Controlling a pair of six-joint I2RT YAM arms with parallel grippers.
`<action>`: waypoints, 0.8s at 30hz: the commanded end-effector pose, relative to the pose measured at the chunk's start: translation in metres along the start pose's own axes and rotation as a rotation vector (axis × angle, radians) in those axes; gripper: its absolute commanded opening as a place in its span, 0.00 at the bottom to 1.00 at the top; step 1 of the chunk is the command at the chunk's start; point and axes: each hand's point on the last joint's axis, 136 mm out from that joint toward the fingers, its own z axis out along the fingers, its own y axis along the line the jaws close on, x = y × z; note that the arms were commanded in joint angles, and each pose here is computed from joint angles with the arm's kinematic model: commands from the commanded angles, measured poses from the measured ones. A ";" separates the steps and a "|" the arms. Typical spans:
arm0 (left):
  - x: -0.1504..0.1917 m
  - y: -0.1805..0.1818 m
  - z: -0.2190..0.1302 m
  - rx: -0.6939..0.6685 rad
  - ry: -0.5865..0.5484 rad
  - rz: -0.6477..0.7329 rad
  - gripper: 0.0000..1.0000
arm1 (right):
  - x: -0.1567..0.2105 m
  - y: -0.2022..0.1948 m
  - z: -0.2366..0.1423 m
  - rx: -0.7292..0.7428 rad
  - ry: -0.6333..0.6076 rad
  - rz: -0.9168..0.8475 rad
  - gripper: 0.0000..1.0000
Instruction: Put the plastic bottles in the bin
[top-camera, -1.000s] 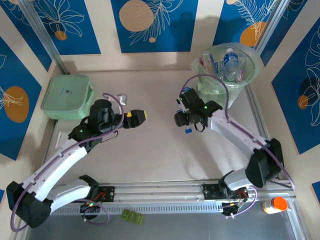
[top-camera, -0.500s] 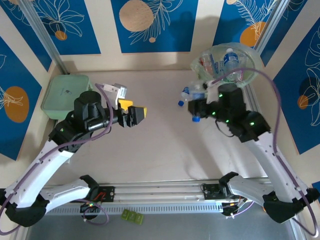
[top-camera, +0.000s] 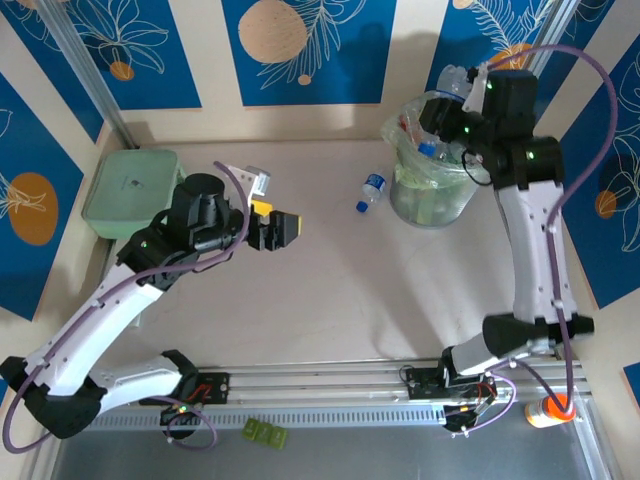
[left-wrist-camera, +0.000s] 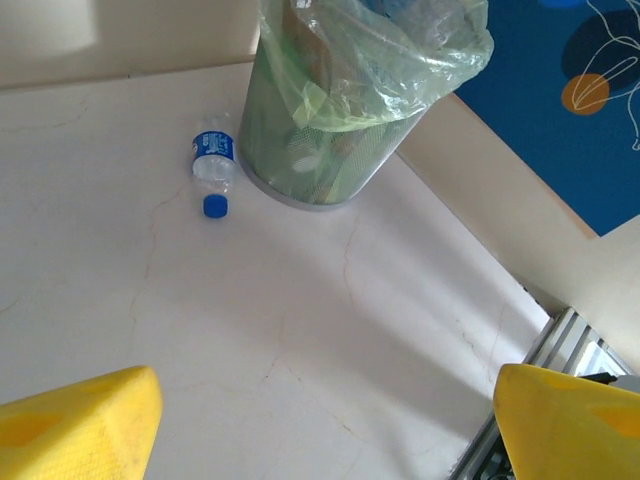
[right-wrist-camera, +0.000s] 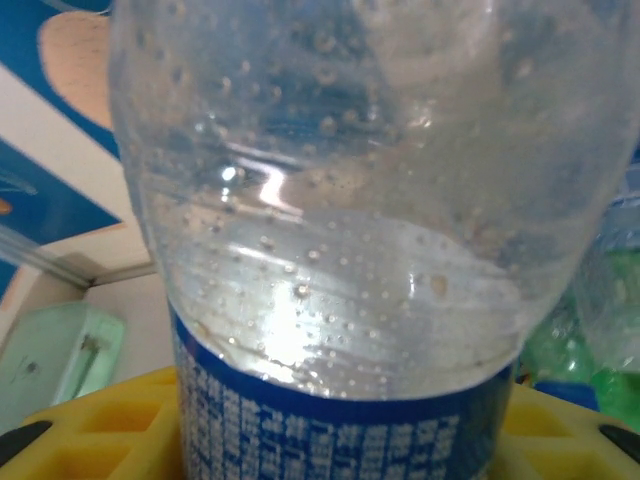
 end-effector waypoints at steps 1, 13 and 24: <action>-0.010 -0.010 -0.004 0.029 -0.021 0.009 0.86 | -0.005 -0.031 0.008 0.185 0.020 -0.089 0.49; 0.003 -0.008 0.029 0.066 0.036 -0.054 0.85 | 0.005 -0.093 0.069 0.465 0.139 -0.307 0.53; 0.005 -0.003 0.027 0.044 0.032 -0.040 0.85 | 0.035 -0.105 0.116 0.451 0.258 -0.317 0.61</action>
